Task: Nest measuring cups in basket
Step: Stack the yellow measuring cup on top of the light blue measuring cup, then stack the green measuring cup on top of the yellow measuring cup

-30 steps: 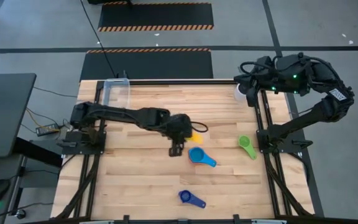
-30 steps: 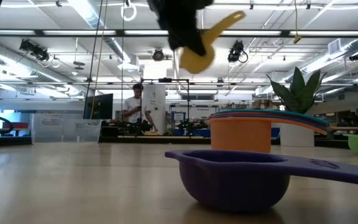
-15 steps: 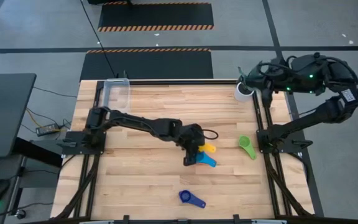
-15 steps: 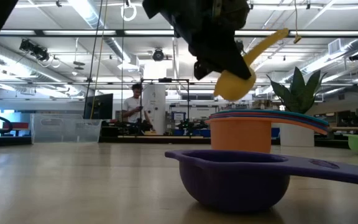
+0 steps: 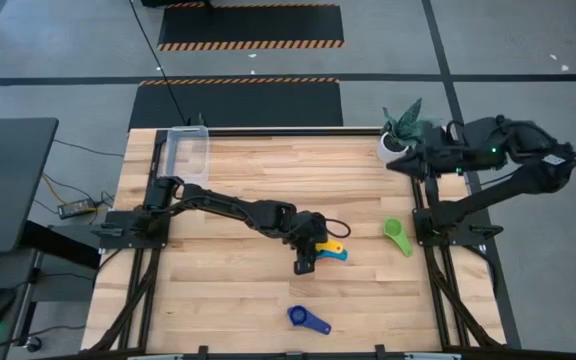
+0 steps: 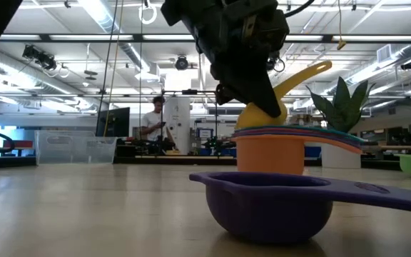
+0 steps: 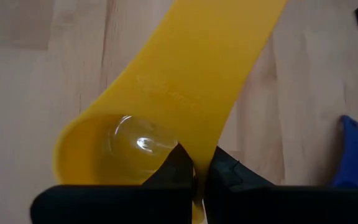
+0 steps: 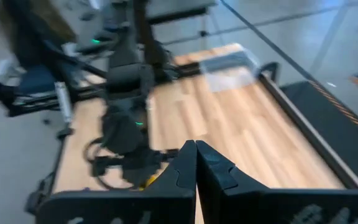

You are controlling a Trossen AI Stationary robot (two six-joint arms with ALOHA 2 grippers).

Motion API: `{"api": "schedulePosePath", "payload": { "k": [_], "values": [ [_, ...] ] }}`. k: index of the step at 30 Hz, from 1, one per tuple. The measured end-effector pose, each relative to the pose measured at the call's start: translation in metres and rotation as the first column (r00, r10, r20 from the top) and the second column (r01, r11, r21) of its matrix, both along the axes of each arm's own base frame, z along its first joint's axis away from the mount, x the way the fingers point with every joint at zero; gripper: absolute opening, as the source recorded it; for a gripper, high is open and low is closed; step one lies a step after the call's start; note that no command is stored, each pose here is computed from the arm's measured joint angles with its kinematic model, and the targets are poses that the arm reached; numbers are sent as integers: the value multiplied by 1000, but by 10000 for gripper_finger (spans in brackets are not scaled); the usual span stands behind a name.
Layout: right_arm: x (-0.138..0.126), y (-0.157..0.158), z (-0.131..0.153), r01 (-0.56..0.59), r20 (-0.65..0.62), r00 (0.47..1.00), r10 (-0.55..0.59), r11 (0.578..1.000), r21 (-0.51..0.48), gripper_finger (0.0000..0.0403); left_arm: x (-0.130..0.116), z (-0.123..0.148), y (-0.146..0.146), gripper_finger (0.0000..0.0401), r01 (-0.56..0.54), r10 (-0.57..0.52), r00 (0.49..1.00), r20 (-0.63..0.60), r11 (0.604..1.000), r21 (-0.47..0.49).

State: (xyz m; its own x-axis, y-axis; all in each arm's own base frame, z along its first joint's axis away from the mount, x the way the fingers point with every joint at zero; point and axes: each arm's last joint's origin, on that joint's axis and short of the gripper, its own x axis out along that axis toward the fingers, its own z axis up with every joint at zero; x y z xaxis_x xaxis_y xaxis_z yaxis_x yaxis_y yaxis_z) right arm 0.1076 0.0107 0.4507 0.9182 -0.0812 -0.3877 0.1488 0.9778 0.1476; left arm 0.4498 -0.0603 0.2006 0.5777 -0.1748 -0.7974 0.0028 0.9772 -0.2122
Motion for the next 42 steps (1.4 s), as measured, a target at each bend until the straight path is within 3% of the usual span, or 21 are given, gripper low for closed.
{"api": "schedulePosePath", "payload": {
  "k": [11, 24, 34, 39, 42],
  "values": [
    [-7, 11, -34, -118, 87, 989, 118, 993, -7, 4, -3, -2, 1, 13, 25, -25, 999, -38, 999, 22],
    [-8, 12, -37, -126, 87, 988, 127, 992, -16, 4, -3, 0, 2, 105, -69, 66, 997, -46, 996, -49],
    [-12, 11, -48, -128, -38, 991, 127, 992, -5, 4, -13, 50, 21, 109, -38, 52, 997, 60, 975, -218],
    [-14, 13, -54, -204, -107, 973, 206, 978, 36, 4, -31, 74, 19, 104, 19, -7, 998, 55, 975, -220],
    [-15, 14, -59, -194, -172, 962, 211, 975, 109, 4, -43, 83, 14, 98, 33, -31, 999, 13, 976, -215]
  ]
}}
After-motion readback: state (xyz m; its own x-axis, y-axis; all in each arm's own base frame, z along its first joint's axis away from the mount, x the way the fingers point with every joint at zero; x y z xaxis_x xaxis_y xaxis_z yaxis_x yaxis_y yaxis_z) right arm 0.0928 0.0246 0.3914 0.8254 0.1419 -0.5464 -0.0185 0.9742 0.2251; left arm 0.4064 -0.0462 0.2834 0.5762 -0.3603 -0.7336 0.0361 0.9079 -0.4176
